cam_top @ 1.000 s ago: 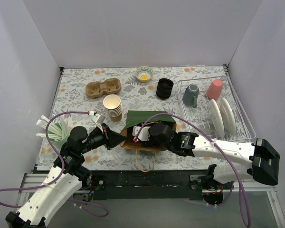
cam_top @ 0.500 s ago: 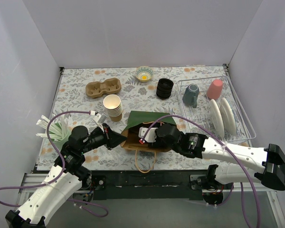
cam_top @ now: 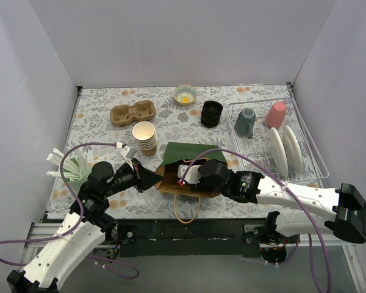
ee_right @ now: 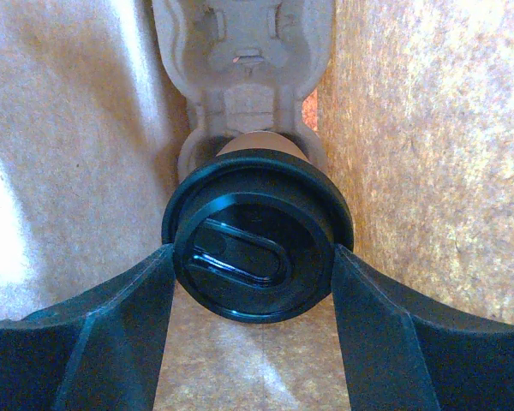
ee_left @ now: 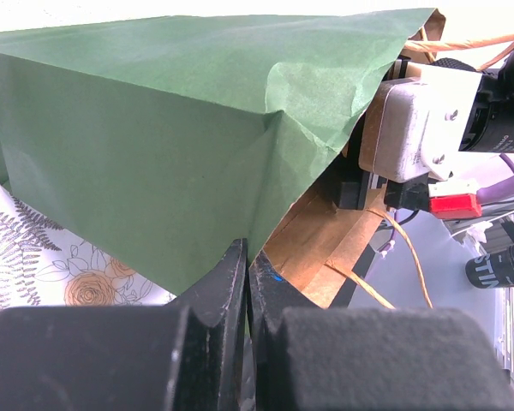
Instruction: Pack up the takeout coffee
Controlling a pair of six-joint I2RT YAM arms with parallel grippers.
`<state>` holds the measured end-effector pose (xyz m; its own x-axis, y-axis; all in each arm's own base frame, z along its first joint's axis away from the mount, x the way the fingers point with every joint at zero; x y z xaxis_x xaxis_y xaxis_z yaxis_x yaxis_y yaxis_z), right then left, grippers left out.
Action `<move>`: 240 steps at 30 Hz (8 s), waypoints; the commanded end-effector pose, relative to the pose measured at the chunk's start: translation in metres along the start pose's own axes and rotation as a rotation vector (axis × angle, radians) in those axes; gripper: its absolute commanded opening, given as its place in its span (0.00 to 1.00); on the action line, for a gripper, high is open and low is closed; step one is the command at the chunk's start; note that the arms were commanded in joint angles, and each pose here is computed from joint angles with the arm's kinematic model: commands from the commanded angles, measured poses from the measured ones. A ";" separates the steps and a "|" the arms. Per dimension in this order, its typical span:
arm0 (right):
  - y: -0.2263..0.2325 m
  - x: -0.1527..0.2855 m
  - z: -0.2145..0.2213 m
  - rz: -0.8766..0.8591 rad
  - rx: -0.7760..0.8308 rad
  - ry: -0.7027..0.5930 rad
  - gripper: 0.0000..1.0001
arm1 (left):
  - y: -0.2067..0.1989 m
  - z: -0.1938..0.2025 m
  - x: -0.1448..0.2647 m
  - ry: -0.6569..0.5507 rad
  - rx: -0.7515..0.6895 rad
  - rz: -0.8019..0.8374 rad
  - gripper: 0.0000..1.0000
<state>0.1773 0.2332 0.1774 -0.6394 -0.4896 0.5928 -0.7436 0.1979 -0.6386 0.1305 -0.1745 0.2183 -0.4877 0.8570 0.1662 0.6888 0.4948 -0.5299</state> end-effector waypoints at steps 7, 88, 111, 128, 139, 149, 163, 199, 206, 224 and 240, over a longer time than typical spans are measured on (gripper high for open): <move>-0.009 0.003 -0.002 0.041 0.006 0.003 0.29 | -0.006 -0.005 0.001 -0.011 -0.029 0.032 0.00; 0.012 -0.036 0.028 0.058 -0.033 0.044 0.63 | -0.008 0.000 -0.002 0.030 -0.004 0.046 0.00; -0.006 -0.005 -0.007 -0.023 -0.070 -0.082 0.90 | -0.015 -0.014 -0.001 0.036 0.035 0.032 0.00; -0.020 0.030 -0.032 -0.093 -0.142 -0.187 0.97 | -0.024 -0.027 0.005 0.071 0.087 -0.010 0.00; -0.014 0.024 -0.018 -0.071 -0.164 -0.124 0.81 | -0.023 -0.026 0.008 0.084 0.071 -0.029 0.00; -0.005 0.018 0.005 -0.030 -0.213 -0.049 0.64 | -0.025 -0.021 0.012 0.069 0.063 -0.005 0.00; -0.008 0.019 -0.011 -0.060 -0.267 -0.076 0.41 | -0.019 -0.013 0.008 0.062 0.062 0.002 0.00; -0.009 0.004 -0.033 -0.118 -0.211 -0.080 0.03 | -0.014 -0.016 0.004 0.055 0.059 -0.027 0.00; -0.013 -0.001 -0.015 -0.030 -0.221 0.006 0.02 | -0.014 -0.015 0.005 0.060 0.070 -0.029 0.00; -0.006 -0.008 0.003 0.025 -0.255 0.071 0.02 | -0.015 -0.012 0.008 0.062 0.080 -0.029 0.00; -0.008 0.004 -0.006 -0.014 -0.297 0.010 0.05 | -0.015 -0.005 0.006 0.080 0.106 -0.003 0.00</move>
<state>0.1832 0.2329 0.1723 -0.6362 -0.4250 0.6439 -0.7699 0.4031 -0.4946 0.1234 -0.1752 0.2384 -0.4679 0.8555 0.2220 0.6245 0.4977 -0.6018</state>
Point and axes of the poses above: each gripper's point midway between its finger pads, its own x axis back along the fingers, its own y axis along the line the jaws close on, z = x × y, the point moved 4 cm from there along x, back along the fingers, and after that the axes turned 4 degrees about -x, right-handed, at the moved point
